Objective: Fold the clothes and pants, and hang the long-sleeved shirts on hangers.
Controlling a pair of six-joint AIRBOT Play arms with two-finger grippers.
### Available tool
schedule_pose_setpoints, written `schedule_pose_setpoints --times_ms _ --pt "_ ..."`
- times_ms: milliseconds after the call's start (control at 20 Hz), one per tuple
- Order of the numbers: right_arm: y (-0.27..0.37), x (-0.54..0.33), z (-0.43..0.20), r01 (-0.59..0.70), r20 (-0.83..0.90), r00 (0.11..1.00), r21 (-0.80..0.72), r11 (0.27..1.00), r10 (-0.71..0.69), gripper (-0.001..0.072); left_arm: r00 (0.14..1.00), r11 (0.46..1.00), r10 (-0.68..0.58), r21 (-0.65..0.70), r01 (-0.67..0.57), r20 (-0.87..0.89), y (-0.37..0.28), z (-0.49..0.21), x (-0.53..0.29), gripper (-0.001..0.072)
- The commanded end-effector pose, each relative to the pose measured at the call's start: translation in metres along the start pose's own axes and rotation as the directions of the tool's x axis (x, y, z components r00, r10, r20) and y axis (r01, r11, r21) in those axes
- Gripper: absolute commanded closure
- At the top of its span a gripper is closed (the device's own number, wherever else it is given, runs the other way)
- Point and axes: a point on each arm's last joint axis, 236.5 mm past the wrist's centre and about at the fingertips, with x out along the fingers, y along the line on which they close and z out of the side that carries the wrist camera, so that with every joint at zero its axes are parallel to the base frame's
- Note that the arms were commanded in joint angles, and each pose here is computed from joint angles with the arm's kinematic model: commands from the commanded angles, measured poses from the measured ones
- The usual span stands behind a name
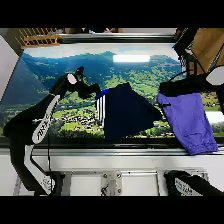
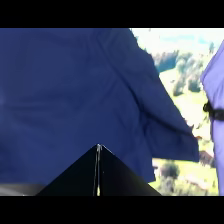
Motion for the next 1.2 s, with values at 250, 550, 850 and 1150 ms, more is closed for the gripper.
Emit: schedule_pose_setpoints --times_ms 250,550,850,1150 --pt "-0.054 0.048 -0.099 0.065 -0.222 0.975 0.235 0.970 -0.011 0.0699 0.997 0.998 -0.053 0.023 0.052 0.061 -0.012 0.013 0.008 0.0687" --pt "-0.066 0.114 -0.150 0.047 -0.197 0.978 0.537 0.842 0.071 -0.0004 0.985 0.998 -0.064 0.037 0.059 0.158 -0.004 0.046 -0.057 0.0687" --pt "-0.020 0.174 -0.129 -0.038 -0.106 0.987 0.561 0.827 0.118 -0.0004 0.986 0.983 0.058 0.166 -0.084 0.154 0.011 0.034 -0.111 0.0687" --pt "0.021 0.204 -0.093 -0.105 -0.098 0.982 0.435 0.894 0.163 0.0205 0.982 0.973 0.139 0.168 -0.159 0.126 0.036 -0.037 -0.144 0.0687"
